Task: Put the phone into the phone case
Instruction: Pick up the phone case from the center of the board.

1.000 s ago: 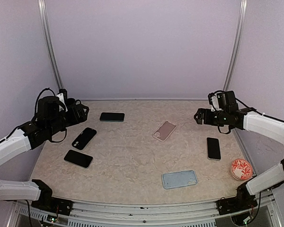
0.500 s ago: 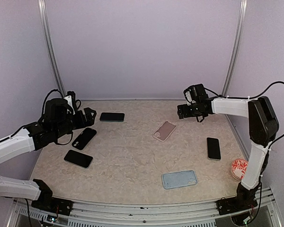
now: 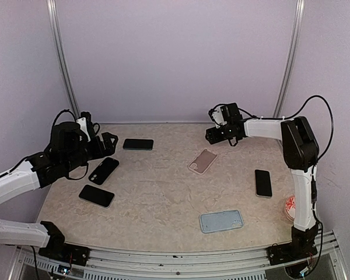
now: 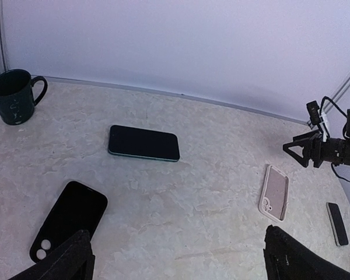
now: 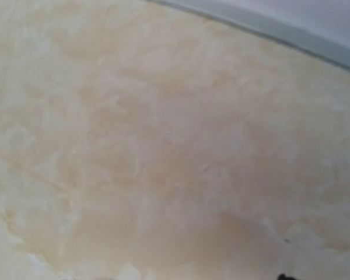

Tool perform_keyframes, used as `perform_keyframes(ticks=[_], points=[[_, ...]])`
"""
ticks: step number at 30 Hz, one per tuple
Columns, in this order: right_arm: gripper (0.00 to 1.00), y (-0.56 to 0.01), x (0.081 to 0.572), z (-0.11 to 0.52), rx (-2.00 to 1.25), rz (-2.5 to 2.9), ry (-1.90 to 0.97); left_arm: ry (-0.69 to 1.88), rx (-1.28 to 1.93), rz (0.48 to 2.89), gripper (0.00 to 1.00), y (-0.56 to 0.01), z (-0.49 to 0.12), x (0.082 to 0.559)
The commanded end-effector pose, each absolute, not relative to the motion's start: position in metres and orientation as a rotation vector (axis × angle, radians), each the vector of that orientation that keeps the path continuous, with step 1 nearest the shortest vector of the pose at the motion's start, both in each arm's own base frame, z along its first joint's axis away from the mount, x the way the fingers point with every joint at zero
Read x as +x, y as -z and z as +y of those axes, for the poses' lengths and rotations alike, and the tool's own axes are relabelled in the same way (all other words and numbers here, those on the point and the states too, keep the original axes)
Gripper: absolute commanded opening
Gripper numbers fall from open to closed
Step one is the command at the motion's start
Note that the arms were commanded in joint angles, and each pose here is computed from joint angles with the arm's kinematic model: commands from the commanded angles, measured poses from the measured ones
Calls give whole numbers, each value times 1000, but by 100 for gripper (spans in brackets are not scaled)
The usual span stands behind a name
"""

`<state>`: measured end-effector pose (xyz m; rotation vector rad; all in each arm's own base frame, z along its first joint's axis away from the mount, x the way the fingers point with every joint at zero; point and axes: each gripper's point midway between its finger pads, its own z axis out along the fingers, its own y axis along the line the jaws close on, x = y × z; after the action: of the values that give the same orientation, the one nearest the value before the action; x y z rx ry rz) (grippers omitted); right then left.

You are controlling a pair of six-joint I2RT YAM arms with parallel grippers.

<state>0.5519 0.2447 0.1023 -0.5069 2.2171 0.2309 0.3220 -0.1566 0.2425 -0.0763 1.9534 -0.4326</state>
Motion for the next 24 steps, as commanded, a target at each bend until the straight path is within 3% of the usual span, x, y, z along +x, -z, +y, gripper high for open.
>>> perform_keyframes(ticks=[1, 8, 12, 24], points=[[71, -90, 553, 260, -577, 2220, -277, 422, -95, 1951, 99, -242, -151, 316], [65, -57, 540, 258, -598, 2287, -295, 424, -95, 1954, 99, -240, -150, 315], [51, -45, 528, 260, -624, 2306, -333, 433, -95, 1955, 99, -240, -152, 315], [50, -27, 505, 251, -646, 2355, -333, 447, -82, 1958, 99, -239, -158, 319]])
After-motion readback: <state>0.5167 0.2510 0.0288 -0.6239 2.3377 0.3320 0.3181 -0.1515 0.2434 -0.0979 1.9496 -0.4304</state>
